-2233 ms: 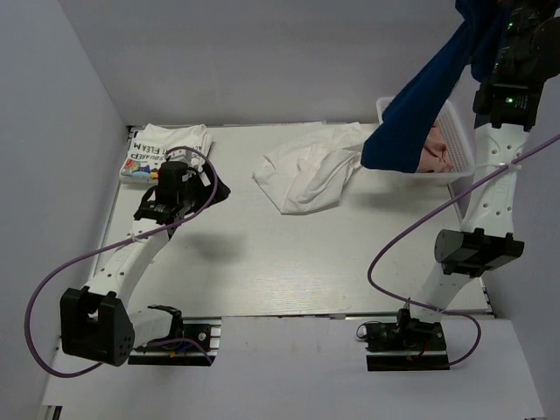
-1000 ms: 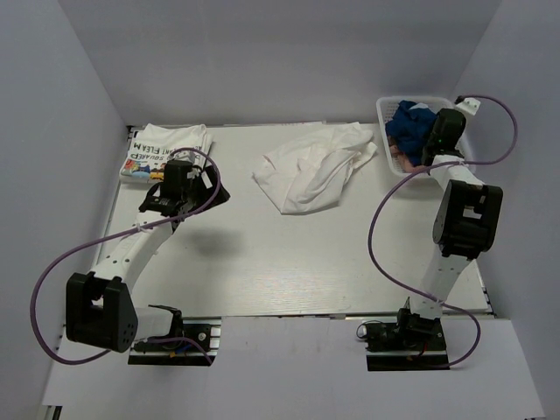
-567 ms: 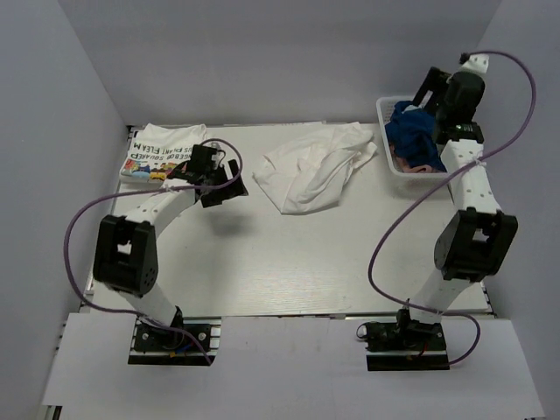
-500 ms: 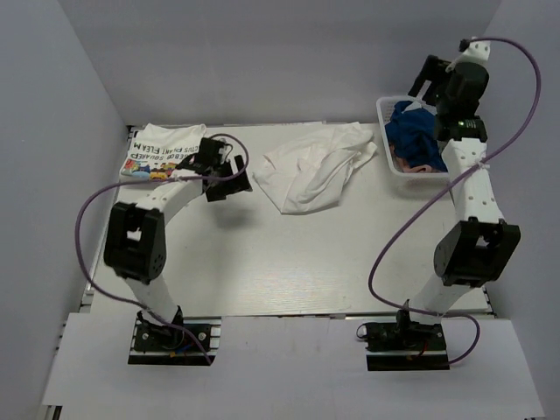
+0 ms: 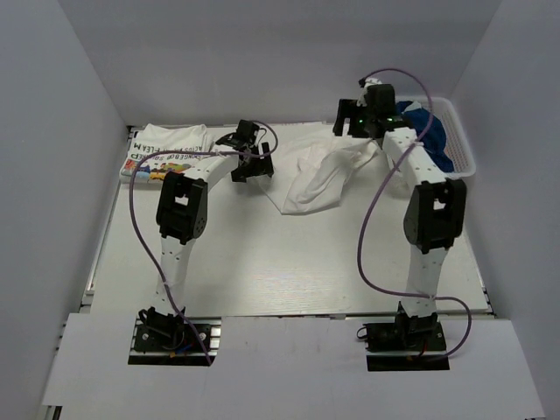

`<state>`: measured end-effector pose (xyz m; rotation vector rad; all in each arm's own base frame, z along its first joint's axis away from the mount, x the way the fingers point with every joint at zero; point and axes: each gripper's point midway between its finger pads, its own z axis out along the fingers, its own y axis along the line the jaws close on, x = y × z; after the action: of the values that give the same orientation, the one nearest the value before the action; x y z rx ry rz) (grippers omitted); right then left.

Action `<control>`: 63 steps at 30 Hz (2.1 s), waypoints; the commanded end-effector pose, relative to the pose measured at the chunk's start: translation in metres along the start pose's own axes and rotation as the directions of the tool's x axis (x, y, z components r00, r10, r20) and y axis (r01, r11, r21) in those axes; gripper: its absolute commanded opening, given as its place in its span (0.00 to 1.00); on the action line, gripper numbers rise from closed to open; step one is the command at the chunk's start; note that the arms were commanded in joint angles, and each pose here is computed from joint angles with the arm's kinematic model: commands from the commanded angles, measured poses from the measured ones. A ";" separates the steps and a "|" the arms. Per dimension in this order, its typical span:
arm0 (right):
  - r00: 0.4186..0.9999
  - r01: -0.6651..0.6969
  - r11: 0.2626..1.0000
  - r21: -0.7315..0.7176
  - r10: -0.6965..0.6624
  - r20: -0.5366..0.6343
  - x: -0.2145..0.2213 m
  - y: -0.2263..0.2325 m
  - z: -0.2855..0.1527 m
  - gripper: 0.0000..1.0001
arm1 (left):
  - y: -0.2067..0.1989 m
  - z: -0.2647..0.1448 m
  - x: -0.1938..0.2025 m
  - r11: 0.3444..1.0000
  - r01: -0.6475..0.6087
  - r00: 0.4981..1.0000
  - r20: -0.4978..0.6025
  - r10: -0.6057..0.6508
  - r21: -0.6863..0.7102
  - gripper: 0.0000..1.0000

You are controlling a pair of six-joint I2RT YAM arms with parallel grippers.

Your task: Fold and stack the t-shirts

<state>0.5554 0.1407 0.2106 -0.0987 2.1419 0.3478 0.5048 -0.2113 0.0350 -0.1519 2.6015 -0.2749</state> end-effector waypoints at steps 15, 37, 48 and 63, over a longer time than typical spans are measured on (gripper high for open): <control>0.990 -0.129 0.958 0.257 0.139 -0.021 0.029 -0.015 0.046 0.00 | -0.025 -0.040 -0.045 0.996 -0.081 0.983 0.169 0.074 0.037 0.00; 0.655 0.015 0.995 -0.103 0.069 0.753 -0.102 0.065 -0.437 0.00 | 0.045 -0.574 -0.019 0.899 -0.100 0.367 0.855 -0.365 0.427 0.00; 0.836 -0.098 0.994 -0.050 0.109 0.537 -0.061 0.044 -0.311 0.00 | 0.056 -0.454 -0.058 0.954 0.173 0.534 0.791 -0.300 0.245 0.00; 0.999 -0.016 1.000 0.006 0.015 0.043 0.037 0.026 -0.059 0.90 | 0.099 -0.179 -0.011 0.898 0.305 0.918 0.349 -0.188 -0.317 1.00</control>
<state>0.4893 0.1386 0.1242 0.0027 2.3345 0.2641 0.4295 -0.0886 0.1126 -0.5796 2.3991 0.2177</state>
